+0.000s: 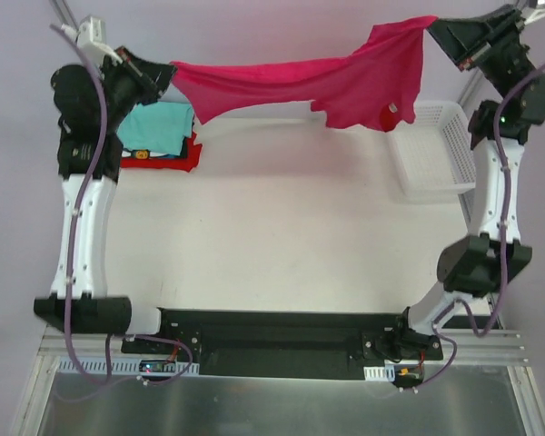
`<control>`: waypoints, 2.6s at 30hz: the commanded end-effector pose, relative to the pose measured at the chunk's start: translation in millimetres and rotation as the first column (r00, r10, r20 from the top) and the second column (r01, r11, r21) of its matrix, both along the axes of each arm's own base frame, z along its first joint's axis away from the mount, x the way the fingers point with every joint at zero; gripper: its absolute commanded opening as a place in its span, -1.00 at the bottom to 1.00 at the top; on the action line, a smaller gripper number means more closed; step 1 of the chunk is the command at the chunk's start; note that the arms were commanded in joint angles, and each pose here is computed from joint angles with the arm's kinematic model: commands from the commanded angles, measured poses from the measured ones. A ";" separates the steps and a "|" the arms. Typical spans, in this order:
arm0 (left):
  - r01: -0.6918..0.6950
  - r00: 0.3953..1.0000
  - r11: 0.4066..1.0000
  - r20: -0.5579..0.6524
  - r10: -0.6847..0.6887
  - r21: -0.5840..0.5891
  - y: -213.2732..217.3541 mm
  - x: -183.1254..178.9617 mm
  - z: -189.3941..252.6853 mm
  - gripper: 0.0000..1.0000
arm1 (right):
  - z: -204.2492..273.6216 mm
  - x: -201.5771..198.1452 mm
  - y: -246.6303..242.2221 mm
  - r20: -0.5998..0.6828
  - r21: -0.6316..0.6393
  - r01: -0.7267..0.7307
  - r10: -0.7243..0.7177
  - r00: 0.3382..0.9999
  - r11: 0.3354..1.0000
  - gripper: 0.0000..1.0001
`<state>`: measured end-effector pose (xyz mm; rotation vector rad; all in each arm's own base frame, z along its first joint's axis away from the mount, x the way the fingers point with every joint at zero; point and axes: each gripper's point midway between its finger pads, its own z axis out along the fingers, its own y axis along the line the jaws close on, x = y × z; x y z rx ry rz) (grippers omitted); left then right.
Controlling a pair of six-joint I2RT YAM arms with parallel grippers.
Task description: Fold and stack the t-shirts
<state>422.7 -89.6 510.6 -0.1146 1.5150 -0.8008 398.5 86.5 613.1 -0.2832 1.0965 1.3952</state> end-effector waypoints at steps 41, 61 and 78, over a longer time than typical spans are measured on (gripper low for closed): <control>0.241 0.680 0.927 -0.631 -0.373 -0.288 -60.2 -171.9 -260.8 0.98 | -299.7 -153.7 33.5 -0.698 -0.280 0.034 -0.228 0.679 0.959 0.92; 0.239 0.523 0.960 -0.814 -0.253 -0.145 -86.1 -192.2 -353.6 0.98 | -413.3 -194.1 48.2 -0.770 -0.569 -0.211 -0.426 0.474 0.795 0.92; 0.205 0.438 0.970 -0.875 -0.208 -0.128 -83.9 -204.2 -387.1 0.83 | -458.7 -203.3 15.2 -0.621 -0.774 -0.126 -0.705 0.342 0.620 0.92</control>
